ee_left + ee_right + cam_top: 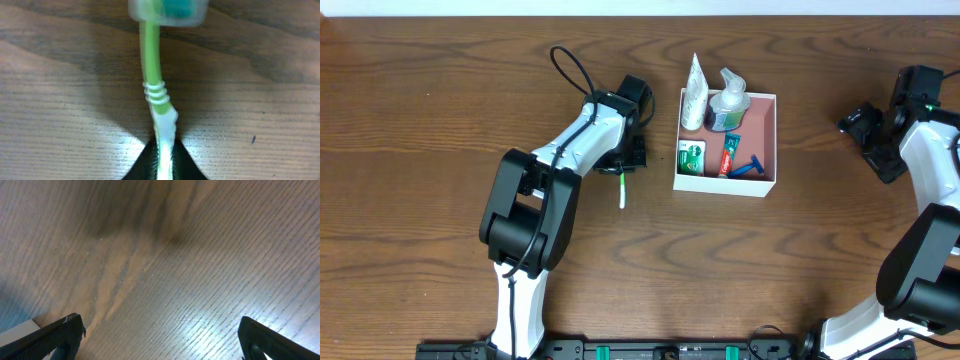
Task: Pack container
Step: 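Move the left gripper to the green toothbrush and grasp it, then carry the toothbrush into the box and release it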
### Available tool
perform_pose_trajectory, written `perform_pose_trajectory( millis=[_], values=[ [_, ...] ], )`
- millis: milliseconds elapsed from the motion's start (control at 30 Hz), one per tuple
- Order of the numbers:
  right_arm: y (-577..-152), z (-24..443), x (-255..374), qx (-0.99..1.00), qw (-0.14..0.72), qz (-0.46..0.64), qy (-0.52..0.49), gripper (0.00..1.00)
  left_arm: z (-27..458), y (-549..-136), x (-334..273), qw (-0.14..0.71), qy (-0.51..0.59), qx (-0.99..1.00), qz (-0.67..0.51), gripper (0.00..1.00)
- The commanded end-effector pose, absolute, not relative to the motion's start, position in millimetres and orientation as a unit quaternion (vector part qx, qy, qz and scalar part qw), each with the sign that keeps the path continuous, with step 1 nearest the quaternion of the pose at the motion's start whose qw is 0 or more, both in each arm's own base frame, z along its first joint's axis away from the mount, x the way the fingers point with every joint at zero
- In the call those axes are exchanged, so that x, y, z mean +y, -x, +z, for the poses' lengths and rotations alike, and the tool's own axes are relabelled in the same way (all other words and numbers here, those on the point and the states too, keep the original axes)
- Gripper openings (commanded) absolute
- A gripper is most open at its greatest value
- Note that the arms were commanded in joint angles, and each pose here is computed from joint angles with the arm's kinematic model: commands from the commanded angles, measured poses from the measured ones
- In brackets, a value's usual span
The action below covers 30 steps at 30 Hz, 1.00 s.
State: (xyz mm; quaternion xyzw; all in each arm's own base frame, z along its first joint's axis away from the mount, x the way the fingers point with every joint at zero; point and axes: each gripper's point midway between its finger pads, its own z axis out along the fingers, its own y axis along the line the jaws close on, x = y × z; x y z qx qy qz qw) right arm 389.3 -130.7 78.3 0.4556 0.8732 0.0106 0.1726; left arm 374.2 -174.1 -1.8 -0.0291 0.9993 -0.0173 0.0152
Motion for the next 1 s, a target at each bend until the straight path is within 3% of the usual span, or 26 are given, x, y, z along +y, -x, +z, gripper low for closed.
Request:
perform_pose_trajectory(
  millis=[0,267,433,700,800,967],
  values=[
    [-388.2,76.3,-132.1,0.87,0.171,0.006,-0.463,0.99,-9.5,-370.1,-170.7,0.005,0.029,1.0,-0.007,0.06],
    [-388.2,76.3,-132.1,0.87,0.171,0.006,-0.463,0.99,-7.3,-372.0,-171.1,0.007,0.019,1.0,-0.008,0.06],
    [-388.2,76.3,-132.1,0.87,0.171,0.006,-0.463,0.99,24.6,-392.0,-179.3,0.041,-0.009,0.999,-0.023,0.06],
    [-388.2,76.3,-132.1,0.87,0.171,0.006,-0.463,0.99,166.0,-434.9,-204.2,0.205,-0.053,0.973,-0.087,0.06],
    [-388.2,76.3,-132.1,0.87,0.171,0.006,-0.463,0.99,226.2,-433.3,-224.3,0.285,-0.096,0.947,-0.117,0.06],
    [-388.2,76.3,-132.1,0.87,0.171,0.006,-0.463,0.99,280.3,-410.3,-275.4,0.364,-0.206,0.897,-0.143,0.06]
  ],
)
